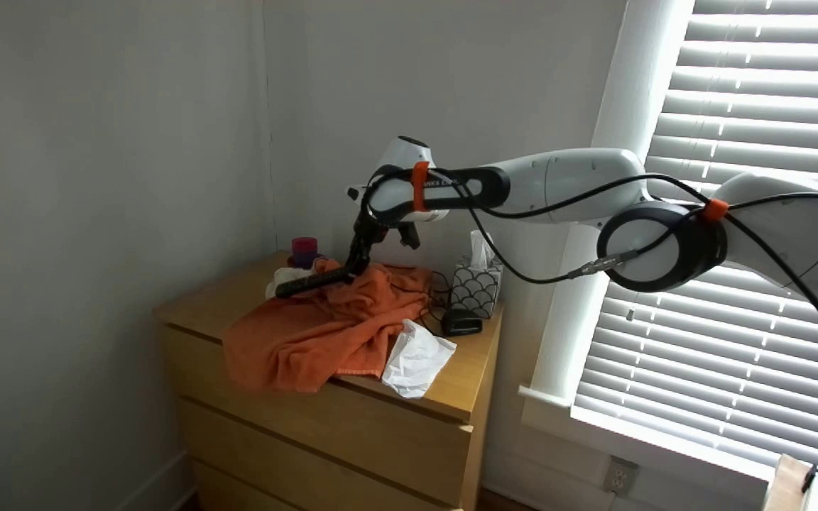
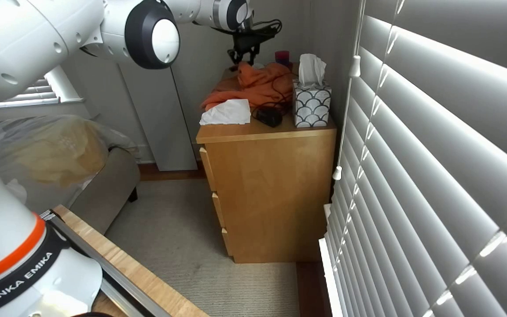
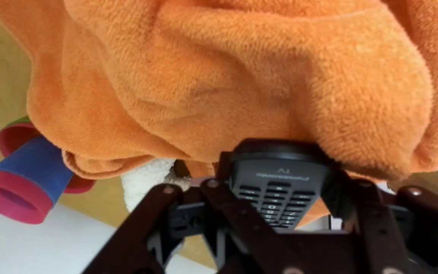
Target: Pick up the remote from the orange towel and place it on the white paper towel
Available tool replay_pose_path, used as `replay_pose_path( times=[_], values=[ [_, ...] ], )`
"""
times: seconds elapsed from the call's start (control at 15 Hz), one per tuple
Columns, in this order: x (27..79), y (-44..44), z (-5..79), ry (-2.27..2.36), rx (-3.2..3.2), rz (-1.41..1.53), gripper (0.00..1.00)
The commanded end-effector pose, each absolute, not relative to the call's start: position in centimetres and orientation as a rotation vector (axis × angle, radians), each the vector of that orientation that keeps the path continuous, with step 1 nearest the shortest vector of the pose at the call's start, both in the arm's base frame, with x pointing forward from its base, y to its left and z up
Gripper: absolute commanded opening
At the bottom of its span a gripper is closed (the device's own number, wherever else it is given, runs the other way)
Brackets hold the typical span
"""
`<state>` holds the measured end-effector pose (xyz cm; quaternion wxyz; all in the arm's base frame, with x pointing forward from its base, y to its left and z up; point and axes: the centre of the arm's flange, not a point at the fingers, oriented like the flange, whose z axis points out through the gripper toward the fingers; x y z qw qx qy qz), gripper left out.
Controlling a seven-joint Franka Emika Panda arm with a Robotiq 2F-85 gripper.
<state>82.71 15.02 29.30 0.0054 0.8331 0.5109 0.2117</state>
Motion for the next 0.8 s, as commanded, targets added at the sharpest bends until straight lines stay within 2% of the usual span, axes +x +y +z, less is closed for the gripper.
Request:
replay_pose_path(
  times=[0.0, 0.33, 0.73],
  values=[
    [83.5, 14.1, 32.4, 1.582, 2.706, 0.740, 0.31],
    [83.3, 13.3, 34.7, 1.510, 2.731, 0.899, 0.31],
    [80.1, 12.0, 35.8, 1.701, 2.736, 0.731, 0.31]
  ],
)
